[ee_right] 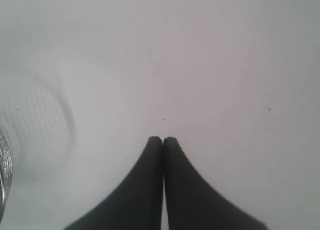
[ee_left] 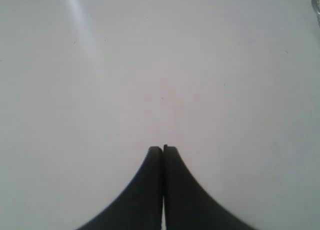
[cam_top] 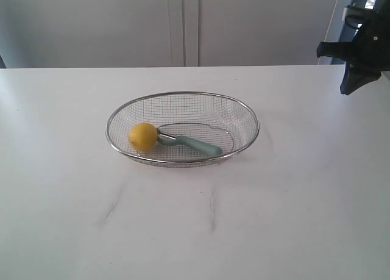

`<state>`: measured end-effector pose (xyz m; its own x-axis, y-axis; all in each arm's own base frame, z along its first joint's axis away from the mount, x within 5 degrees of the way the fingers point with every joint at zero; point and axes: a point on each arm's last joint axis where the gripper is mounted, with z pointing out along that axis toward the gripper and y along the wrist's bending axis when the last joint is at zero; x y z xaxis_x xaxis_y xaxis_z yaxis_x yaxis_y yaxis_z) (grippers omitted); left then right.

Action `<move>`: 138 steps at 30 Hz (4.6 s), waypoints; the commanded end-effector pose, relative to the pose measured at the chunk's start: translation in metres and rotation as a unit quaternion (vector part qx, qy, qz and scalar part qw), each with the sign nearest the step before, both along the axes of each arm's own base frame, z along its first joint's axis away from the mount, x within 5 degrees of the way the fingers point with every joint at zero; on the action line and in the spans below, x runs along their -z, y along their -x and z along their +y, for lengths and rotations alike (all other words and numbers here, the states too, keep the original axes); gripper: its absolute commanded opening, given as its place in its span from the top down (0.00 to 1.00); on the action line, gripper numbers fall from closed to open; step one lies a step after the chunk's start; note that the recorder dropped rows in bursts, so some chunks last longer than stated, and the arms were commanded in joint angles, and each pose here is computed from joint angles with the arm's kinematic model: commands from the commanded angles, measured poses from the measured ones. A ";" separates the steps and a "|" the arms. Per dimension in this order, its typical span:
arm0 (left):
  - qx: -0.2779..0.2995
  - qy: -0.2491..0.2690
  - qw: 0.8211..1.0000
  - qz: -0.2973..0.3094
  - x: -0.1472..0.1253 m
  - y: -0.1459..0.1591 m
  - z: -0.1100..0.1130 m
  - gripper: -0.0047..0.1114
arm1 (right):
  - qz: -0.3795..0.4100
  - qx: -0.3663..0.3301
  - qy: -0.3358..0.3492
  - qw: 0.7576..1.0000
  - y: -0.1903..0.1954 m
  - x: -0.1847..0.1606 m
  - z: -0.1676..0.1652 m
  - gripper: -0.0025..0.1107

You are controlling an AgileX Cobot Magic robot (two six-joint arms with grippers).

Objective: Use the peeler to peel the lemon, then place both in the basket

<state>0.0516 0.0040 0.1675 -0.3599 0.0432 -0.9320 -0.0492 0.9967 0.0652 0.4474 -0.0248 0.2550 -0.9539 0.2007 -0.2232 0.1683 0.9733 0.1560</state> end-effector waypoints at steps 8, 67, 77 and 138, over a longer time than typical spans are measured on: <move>0.002 -0.009 1.000 0.002 0.002 0.000 0.000 0.96 | -0.037 0.008 0.005 0.999 -0.004 -0.005 -0.003 0.98; 0.002 -0.009 1.000 0.001 0.001 0.000 0.000 0.96 | -0.374 0.018 0.031 0.927 0.292 -0.197 0.022 0.98; 0.002 -0.009 1.000 0.001 0.001 0.000 0.000 0.96 | -0.434 0.008 0.088 0.897 0.342 -0.162 0.020 0.98; 0.002 -0.010 1.000 -0.001 0.001 0.000 0.000 0.96 | -0.505 -0.030 0.127 0.853 0.394 0.073 0.023 0.98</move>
<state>0.0516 0.0041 0.1668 -0.3628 0.0626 -0.9297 -0.0440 0.9955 0.0842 0.0527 -0.0021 0.1802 -0.2900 -0.0057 -0.9570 0.0243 0.9996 -0.0133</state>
